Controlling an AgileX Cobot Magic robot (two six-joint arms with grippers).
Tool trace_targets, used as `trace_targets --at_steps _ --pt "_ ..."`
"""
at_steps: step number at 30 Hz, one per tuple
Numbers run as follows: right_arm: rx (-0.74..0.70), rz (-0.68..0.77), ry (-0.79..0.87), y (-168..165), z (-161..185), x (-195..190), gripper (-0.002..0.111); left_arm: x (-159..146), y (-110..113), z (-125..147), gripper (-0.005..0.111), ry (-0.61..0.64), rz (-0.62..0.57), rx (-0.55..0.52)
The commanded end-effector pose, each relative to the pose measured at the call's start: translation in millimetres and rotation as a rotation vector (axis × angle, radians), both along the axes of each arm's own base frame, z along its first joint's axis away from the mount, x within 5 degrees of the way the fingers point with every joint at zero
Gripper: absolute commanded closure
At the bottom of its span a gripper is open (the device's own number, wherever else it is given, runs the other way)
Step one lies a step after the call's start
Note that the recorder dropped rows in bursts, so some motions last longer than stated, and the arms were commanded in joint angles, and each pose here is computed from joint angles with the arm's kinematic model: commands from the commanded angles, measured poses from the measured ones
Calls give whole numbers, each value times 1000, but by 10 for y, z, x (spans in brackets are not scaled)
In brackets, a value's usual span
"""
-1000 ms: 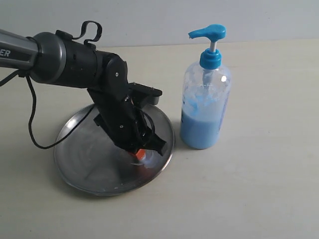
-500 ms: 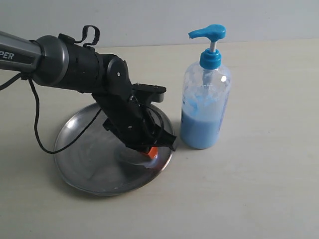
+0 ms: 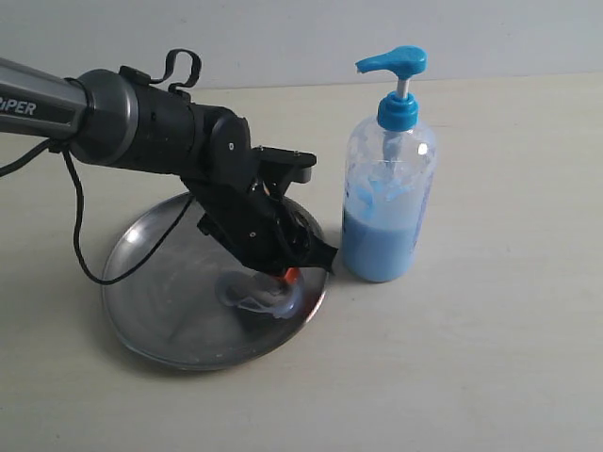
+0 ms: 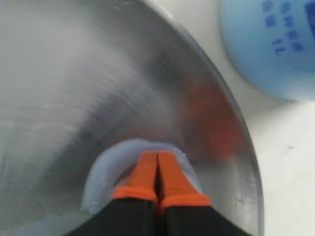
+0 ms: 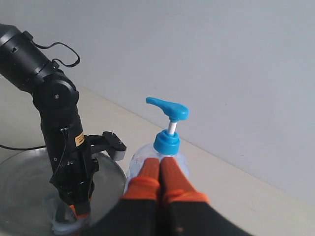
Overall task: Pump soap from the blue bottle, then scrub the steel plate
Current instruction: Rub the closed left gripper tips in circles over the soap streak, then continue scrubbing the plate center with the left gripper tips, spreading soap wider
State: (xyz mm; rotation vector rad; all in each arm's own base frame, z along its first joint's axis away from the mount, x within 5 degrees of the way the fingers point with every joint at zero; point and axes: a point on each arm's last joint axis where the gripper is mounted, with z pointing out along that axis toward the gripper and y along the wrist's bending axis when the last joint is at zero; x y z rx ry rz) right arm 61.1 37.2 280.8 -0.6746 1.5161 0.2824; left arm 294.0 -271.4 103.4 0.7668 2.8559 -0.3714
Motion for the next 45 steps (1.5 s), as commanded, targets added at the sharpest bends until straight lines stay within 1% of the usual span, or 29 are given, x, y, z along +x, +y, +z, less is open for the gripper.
trace_targets --at_steps 1,5,9,13,17,27,38,41,45 --pt "-10 8 -19 4 0 -3 108 -13 167 -201 107 9 -48 176" --pt "-11 8 -20 4 1 -3 108 -13 249 -206 107 9 -66 268" --pt "-11 8 -20 4 1 -3 108 -52 303 -208 107 53 -83 326" --pt "-11 8 -20 4 1 -3 108 -89 327 -206 107 89 -92 358" --pt "-11 8 -20 4 1 -3 108 -102 330 -206 107 103 -87 361" --pt "-13 7 -22 3 1 -3 108 -92 198 -206 107 97 -26 214" --pt "-13 7 -22 3 1 -3 108 -126 42 -181 107 134 -32 40" --pt "-13 7 -22 3 1 -3 108 -138 17 -174 107 147 -32 12" --pt "-13 7 -22 3 1 -3 108 -161 22 -173 107 165 -60 17"
